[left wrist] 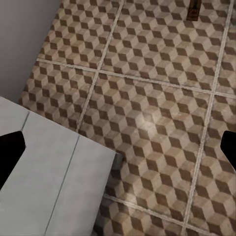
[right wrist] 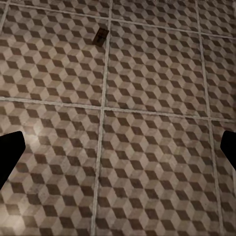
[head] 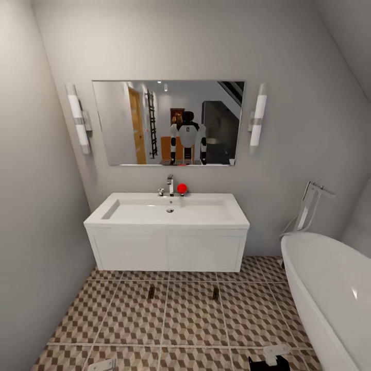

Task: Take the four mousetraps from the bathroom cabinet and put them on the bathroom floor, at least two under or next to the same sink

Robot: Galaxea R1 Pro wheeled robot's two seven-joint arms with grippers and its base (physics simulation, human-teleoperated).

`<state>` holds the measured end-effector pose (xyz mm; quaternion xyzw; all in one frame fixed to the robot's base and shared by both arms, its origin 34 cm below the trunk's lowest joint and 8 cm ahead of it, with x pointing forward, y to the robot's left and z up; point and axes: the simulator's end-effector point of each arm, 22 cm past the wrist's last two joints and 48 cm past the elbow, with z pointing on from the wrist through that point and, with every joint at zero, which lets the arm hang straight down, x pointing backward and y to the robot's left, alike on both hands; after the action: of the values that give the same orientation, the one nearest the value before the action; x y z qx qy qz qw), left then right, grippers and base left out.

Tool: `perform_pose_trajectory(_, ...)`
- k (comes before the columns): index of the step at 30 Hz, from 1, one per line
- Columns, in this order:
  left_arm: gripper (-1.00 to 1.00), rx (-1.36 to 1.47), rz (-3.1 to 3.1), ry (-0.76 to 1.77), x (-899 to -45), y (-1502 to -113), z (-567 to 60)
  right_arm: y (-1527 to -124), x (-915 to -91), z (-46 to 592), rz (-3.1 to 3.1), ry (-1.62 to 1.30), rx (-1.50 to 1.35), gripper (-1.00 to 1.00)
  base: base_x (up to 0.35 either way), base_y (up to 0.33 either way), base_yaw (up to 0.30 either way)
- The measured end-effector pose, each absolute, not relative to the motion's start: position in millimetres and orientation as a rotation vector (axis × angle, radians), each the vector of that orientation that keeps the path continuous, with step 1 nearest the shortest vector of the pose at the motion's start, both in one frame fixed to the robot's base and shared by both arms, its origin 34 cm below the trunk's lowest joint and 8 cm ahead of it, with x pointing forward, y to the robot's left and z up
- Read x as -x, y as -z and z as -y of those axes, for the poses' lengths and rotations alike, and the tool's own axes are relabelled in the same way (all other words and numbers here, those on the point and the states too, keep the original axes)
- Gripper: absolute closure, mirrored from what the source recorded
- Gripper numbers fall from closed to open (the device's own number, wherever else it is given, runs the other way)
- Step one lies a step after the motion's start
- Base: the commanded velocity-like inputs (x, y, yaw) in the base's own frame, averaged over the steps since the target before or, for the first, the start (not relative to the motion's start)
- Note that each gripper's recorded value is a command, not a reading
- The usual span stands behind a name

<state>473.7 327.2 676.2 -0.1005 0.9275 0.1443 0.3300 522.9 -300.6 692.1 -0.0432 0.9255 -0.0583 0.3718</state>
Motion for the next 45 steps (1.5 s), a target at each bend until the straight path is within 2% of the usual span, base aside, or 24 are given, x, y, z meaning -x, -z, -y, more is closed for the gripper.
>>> perform_pose_trajectory(45, -1.00, 0.262, -2.427, -0.378, -458, -708, -327, -723, -507, 301, -2.375, 0.150, 0.111, -1.00, 0.000, 0.000, 0.000)
